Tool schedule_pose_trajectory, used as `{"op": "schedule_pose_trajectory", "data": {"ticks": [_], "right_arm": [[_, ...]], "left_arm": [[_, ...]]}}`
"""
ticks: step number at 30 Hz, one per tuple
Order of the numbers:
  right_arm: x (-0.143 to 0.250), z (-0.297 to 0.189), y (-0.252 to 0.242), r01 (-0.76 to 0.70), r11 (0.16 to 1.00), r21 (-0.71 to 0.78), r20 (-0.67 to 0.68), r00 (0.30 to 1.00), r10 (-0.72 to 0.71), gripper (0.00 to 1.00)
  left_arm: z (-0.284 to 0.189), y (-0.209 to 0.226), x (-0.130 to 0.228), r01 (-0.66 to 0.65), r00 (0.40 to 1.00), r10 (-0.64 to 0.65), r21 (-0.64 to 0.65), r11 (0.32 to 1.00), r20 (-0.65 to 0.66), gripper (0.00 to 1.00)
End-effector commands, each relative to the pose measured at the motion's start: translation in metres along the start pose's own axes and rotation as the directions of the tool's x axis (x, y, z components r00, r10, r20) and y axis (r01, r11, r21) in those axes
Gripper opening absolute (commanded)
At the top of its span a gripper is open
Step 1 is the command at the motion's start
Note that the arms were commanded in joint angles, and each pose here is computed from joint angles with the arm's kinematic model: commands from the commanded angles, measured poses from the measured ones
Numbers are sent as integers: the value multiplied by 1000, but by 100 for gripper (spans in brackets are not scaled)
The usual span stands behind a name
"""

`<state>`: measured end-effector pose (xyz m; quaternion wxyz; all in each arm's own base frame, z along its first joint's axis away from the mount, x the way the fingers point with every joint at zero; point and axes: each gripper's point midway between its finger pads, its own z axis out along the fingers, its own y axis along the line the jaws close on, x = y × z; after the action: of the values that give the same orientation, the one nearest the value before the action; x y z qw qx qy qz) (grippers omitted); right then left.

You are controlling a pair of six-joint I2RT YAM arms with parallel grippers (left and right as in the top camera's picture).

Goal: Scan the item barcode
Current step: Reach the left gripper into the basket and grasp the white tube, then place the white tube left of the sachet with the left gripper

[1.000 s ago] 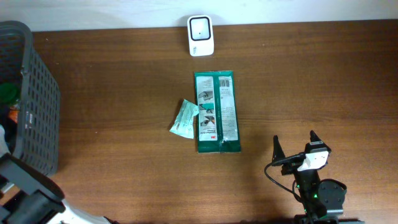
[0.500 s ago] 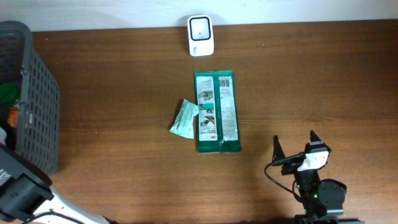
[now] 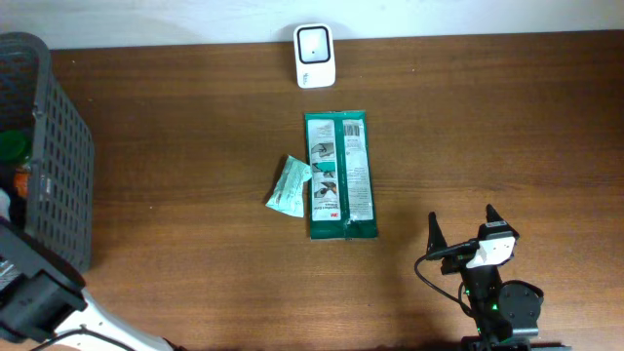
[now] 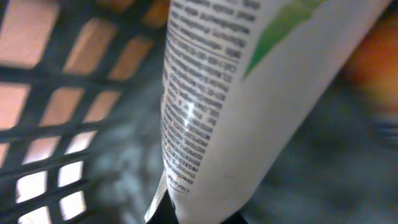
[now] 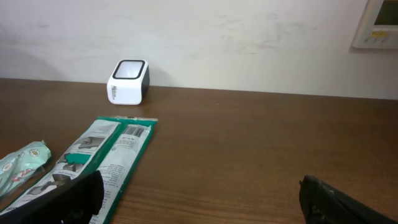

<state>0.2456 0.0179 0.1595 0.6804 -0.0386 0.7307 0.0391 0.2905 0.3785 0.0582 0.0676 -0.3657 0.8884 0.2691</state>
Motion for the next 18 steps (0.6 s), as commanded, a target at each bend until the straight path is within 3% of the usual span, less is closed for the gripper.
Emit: {"op": "schedule_pose_trajectory", "data": {"ticks": [1, 6, 8, 11, 14, 16, 18], "right_arm": [[3, 0, 1, 2, 1000, -4, -3, 1000, -2, 98], [3, 0, 1, 2, 1000, -4, -3, 1000, -2, 98], [3, 0, 1, 2, 1000, -4, -3, 1000, -2, 98], [3, 0, 1, 2, 1000, -4, -3, 1000, -2, 98], [3, 0, 1, 2, 1000, -4, -3, 1000, -2, 99], [3, 0, 1, 2, 1000, -4, -3, 1000, -2, 98], [3, 0, 1, 2, 1000, -4, -3, 1000, -2, 98]], "left_arm": [[-96, -20, -56, 23, 969, -58, 146, 989, 241, 0], [-221, 3, -95, 52, 846, -150, 201, 978, 512, 0], [-284, 26, -101, 86, 746, -223, 242, 966, 627, 0], [-337, 46, -96, 121, 647, -305, 301, 946, 699, 0], [-406, 39, -80, -11, 543, -349, 423, 906, 763, 0], [-432, 21, -67, -115, 528, -359, 483, 868, 770, 0], [-452, -10, -46, -217, 561, -372, 565, 796, 739, 0]]}}
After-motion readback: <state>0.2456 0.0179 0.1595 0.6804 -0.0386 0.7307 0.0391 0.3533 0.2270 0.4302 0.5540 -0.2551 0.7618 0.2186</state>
